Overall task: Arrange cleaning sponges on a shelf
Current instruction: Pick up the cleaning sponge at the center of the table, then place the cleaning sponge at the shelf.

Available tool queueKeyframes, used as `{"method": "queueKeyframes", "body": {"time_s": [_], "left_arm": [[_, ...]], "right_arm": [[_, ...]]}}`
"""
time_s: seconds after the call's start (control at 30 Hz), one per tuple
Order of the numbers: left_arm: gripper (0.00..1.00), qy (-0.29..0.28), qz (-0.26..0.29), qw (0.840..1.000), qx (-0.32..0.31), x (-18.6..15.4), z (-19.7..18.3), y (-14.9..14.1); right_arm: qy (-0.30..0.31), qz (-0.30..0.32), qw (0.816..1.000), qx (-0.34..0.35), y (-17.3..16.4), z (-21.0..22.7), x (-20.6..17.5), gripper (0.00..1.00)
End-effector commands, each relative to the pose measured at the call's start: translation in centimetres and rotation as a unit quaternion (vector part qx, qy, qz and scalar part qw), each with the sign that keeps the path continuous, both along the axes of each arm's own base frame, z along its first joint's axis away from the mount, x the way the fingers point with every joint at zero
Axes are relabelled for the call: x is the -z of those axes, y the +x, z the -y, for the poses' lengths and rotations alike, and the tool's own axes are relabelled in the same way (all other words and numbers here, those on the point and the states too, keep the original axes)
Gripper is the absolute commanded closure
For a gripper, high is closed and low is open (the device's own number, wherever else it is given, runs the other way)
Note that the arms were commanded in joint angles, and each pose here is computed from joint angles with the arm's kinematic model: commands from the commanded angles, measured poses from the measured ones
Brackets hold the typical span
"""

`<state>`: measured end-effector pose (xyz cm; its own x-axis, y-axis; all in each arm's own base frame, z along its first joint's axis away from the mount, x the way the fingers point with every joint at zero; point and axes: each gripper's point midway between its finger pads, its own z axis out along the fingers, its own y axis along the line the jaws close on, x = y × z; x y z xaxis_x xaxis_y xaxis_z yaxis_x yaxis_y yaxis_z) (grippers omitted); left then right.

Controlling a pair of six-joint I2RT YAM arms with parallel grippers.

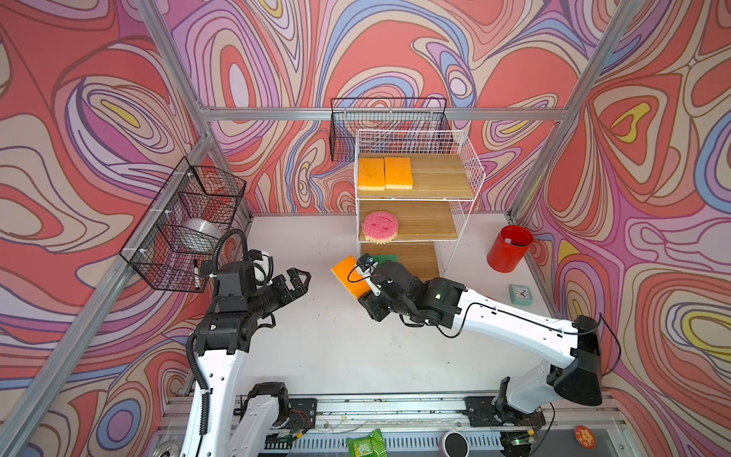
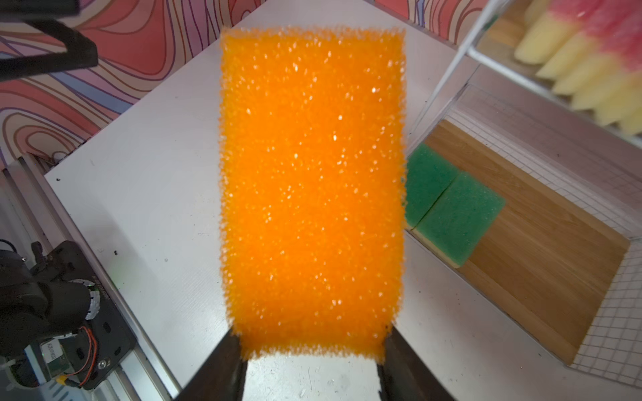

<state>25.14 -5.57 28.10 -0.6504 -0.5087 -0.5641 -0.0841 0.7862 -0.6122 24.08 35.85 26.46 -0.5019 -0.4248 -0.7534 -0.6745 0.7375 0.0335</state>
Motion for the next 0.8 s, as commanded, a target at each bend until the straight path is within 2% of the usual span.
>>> {"method": "queueKeyframes", "body": {"time_s": [0.0, 0.13, 0.43, 0.77], "left_arm": [[0.0, 0.009, 0.013, 1.0, 0.01, -1.9, 0.4, -0.2], [0.0, 0.014, 0.02, 1.0, 0.019, -3.2, 1.1, 0.3], [0.0, 0.047, 0.051, 0.997, 0.038, -6.1, 3.0, 2.0], [0.0, 0.117, 0.085, 0.986, 0.083, -7.4, 7.3, 3.3]], "right_arm": [[-0.005, 0.01, 0.999, 0.047, 0.2, 2.4, -3.1, 0.42], [-0.006, 0.019, 0.997, 0.079, 0.4, 4.1, -6.7, 0.43], [-0.001, 0.078, 0.987, 0.142, 1.3, 8.3, -13.8, 0.42], [-0.013, 0.099, 0.971, 0.215, 3.0, 14.1, -17.5, 0.42]]}}
